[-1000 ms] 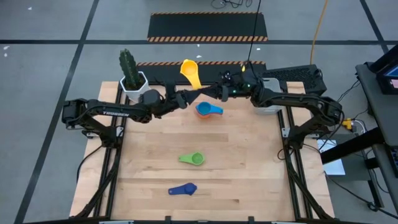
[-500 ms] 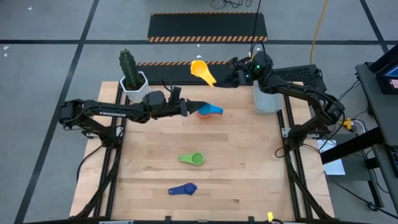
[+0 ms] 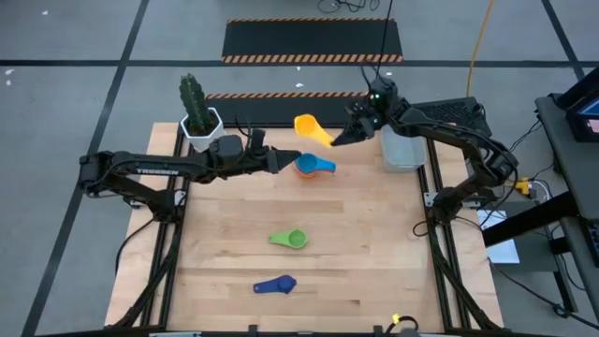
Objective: Nest measuring cups in basket
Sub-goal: Stack the yellow measuring cup on top of the light blue measuring cup
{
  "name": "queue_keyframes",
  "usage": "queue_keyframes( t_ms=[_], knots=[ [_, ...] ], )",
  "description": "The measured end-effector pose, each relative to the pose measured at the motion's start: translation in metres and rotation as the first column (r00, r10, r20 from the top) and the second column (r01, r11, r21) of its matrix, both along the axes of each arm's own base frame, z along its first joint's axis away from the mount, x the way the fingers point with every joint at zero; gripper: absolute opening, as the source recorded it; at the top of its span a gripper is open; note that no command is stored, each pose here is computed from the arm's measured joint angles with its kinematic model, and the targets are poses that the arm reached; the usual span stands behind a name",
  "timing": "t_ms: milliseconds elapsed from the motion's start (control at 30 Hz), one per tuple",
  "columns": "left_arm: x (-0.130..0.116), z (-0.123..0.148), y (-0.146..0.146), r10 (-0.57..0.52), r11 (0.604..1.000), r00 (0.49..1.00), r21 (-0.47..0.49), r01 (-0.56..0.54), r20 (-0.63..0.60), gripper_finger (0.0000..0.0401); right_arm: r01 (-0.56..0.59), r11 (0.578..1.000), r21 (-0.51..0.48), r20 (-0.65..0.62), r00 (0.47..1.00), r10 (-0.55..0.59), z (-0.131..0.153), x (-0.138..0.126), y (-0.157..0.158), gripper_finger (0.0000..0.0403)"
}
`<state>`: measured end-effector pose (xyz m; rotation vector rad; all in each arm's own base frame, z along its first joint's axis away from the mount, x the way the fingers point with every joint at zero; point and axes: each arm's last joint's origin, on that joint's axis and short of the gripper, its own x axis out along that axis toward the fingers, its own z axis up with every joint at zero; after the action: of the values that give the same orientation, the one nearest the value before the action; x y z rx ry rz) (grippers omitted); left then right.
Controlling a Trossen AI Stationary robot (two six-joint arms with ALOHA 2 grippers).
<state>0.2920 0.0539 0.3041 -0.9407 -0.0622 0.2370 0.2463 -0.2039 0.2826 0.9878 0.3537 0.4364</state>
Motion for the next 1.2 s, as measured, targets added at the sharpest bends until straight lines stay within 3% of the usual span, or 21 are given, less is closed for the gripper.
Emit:
queue_keyframes(
  t_ms=[167,600,867,1200],
  knots=[
    [-0.004,0.003,0.001,0.014,1.0,1.0,0.004,-0.014,-0.006,0.0174,-0.09,0.996,0.028,0.006,0.996,0.09,-0.017,0.004,-0.006,0.0],
    [-0.013,0.003,0.007,0.032,0.999,0.997,0.012,-0.031,-0.065,0.0174,-0.159,0.978,0.139,-0.038,0.986,0.165,-0.089,0.024,-0.028,0.0],
    [-0.013,0.002,0.006,0.002,1.0,0.997,0.005,-0.001,-0.081,0.0175,-0.162,0.97,0.179,-0.039,0.984,0.172,-0.112,0.022,-0.04,0.0],
    [-0.013,0.001,0.005,-0.002,1.0,0.997,-0.007,0.001,-0.08,0.0175,-0.15,0.977,0.154,-0.025,0.987,0.156,-0.128,0.019,-0.047,0.0006]
  ],
)
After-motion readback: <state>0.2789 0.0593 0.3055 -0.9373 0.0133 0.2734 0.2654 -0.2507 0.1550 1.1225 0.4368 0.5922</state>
